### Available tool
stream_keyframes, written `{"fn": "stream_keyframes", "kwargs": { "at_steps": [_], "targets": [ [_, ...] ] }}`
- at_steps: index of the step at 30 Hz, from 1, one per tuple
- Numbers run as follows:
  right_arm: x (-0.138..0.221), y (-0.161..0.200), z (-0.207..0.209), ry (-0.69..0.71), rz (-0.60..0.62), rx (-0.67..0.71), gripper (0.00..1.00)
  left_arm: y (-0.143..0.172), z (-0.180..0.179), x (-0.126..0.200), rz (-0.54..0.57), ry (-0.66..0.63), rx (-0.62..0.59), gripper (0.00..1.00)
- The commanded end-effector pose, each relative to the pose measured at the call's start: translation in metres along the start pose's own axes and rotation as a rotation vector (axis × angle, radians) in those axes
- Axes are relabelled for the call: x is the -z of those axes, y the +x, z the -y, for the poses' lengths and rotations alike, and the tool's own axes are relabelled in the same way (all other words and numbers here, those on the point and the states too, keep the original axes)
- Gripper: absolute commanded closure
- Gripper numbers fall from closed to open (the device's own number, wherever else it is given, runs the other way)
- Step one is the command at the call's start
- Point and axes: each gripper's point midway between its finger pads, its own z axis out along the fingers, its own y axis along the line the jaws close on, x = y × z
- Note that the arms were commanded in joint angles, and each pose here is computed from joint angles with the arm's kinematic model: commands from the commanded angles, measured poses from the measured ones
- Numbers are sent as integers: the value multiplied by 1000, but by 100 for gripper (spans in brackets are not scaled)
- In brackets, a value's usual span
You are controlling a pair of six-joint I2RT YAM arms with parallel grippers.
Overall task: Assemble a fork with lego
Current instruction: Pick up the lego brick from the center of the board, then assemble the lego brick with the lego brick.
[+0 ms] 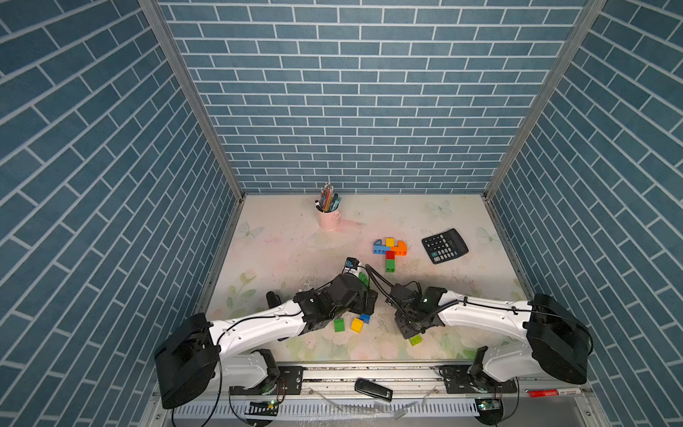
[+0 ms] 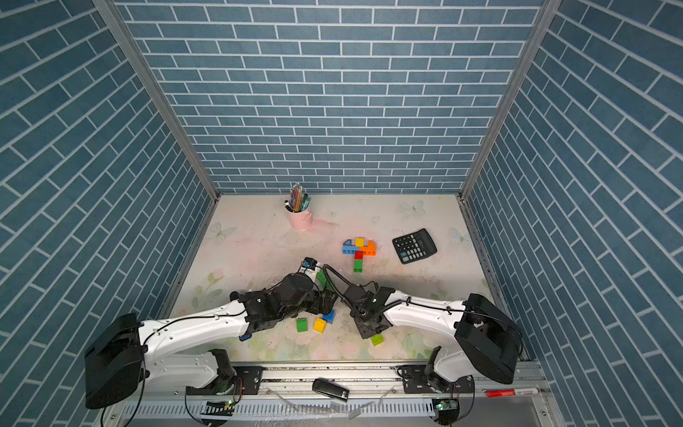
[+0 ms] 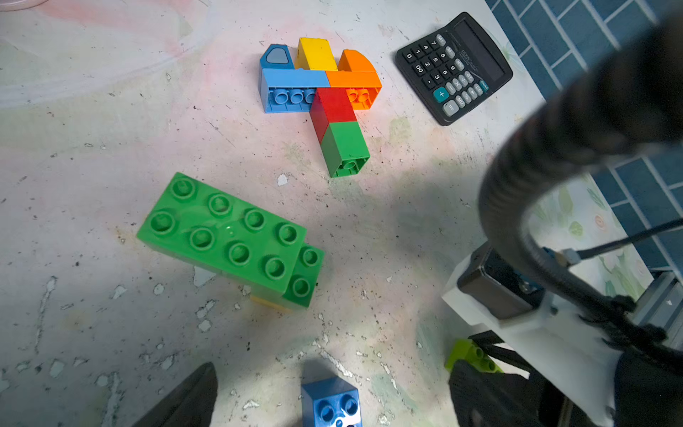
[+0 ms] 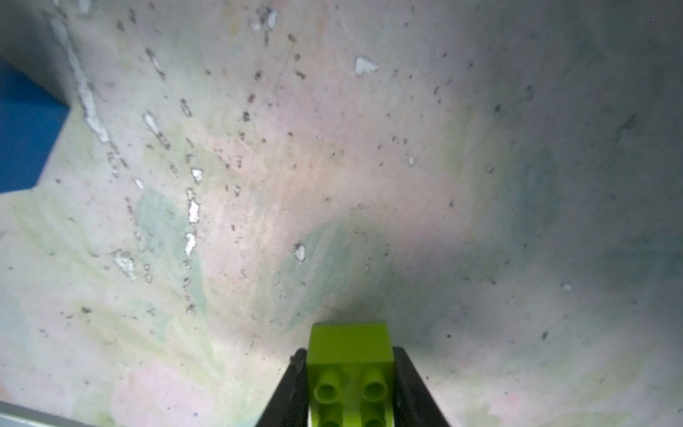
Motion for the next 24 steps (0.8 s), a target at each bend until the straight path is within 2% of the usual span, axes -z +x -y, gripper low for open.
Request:
{"fn": "stream_keyframes", "kwargs": {
  "at_steps": [1, 4, 8, 14, 15, 17, 20, 24],
  "targets": [
    [11, -2, 12, 62, 27, -40, 74, -9, -5, 5, 22, 5, 13, 1],
    [31, -16, 17, 75, 106, -46, 75, -26, -16, 13, 57, 6, 46, 1],
    [72, -46, 11, 28, 262, 16, 80, -48, -38, 27, 108, 13, 126, 1],
    [115, -94, 3, -51, 459, 133, 90, -59, -76, 31, 114, 12, 247, 1],
    [116, -99, -5, -77, 475, 210, 100, -61, -81, 31, 116, 20, 266, 1],
    [116, -104, -12, -81, 492, 323, 100, -64, -88, 32, 118, 31, 296, 1],
    [128, -117, -15, -106, 528, 296, 100, -68, -98, 30, 102, 52, 334, 1],
    [126, -117, -27, -152, 401, 318, 100, -70, -111, 24, 65, 72, 383, 2]
  ]
}}
